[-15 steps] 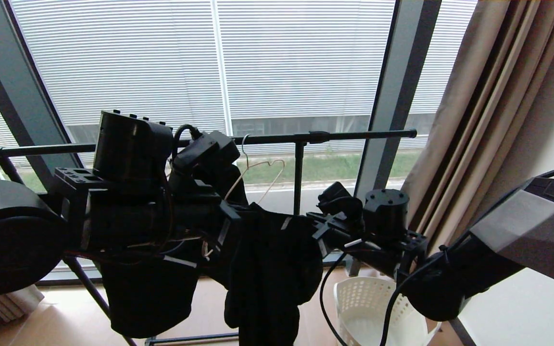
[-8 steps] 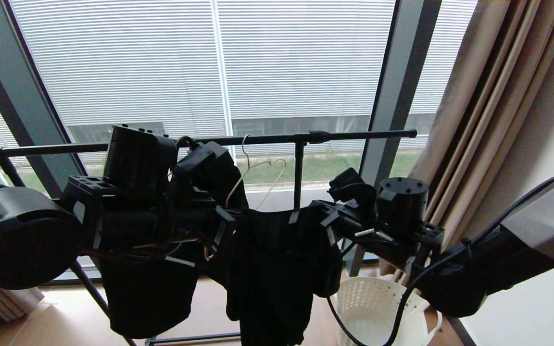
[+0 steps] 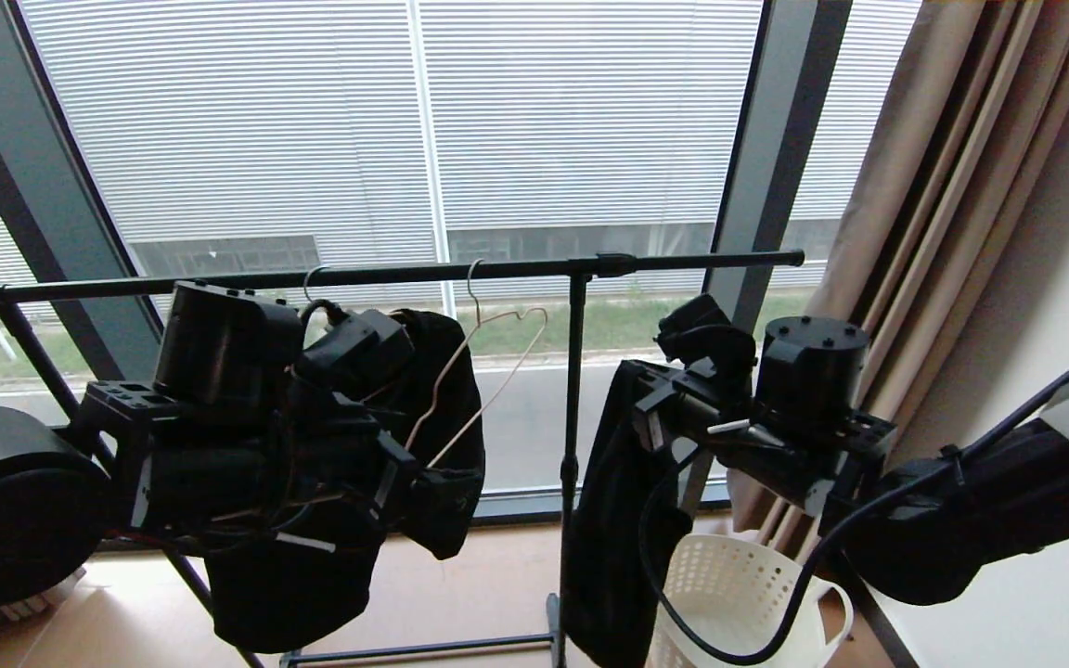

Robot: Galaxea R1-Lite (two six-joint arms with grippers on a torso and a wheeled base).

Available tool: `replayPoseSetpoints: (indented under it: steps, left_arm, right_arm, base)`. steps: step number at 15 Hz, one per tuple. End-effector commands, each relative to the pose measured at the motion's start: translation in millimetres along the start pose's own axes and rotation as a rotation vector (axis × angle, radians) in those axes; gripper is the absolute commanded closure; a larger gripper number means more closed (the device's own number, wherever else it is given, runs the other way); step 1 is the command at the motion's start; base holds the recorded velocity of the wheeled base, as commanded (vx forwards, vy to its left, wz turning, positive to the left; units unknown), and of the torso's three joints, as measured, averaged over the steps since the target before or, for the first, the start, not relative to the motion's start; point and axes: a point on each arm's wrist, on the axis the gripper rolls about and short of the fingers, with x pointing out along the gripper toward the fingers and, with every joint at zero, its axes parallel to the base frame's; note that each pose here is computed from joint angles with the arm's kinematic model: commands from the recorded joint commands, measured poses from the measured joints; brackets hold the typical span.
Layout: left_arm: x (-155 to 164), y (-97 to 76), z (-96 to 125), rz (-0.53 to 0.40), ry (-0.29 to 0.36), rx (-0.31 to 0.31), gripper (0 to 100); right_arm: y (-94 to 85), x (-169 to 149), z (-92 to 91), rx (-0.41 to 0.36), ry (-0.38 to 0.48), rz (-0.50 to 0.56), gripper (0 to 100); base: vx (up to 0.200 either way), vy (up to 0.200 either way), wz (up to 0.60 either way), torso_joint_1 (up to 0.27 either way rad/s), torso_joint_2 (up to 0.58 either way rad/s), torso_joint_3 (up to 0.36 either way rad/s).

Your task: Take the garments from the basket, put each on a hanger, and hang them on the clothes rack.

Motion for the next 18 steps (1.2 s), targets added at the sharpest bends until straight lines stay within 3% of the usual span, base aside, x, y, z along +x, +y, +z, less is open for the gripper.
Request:
replayPoseSetpoints:
  steps: [1,4,10,13,15,18]
  left_arm:
    - [-9,12.3,0,0.064,-0.031,-0.008,0]
    - [27,38.3,-1,0.14,-0.053,0.034,0]
    - [80,73.2,-9,0.222,-0.01,-0.009,0]
    - [99,85.3,-9,0.231,-0.011,-0.029,0]
    - [109,86.7,-7,0.222,-0.026,-0.087,0]
    - [114,86.4,-7,0.193,-0.03,-0.096,0]
  right_arm:
    - [-4.9,-30,15.2,-0.003,-0.033,-0.029,100]
    - [-7.7,-58,16.8,-0.049,-0.026,-0.03,100]
    - [-3.6,-55,13.3,-0.095,-0.014,-0.016,100]
    - [-1.6,-54,10.1,-0.098,-0.003,-0.01,100]
    - [-0.6,-52,8.1,-0.099,0.004,-0.007,100]
    - [1.8,-52,8.0,-0.101,0.004,0.0,100]
  base:
    - [0.0,0.0,0.0,0.0,0.0,0.0]
    - [0.0,0.0,0.0,0.0,0.0,0.0]
    - [0.0,0.0,0.0,0.0,0.0,0.0]
    - [0.0,0.0,0.0,0.0,0.0,0.0]
    - [0.0,0.0,0.0,0.0,0.0,0.0]
    - [0.0,0.0,0.0,0.0,0.0,0.0]
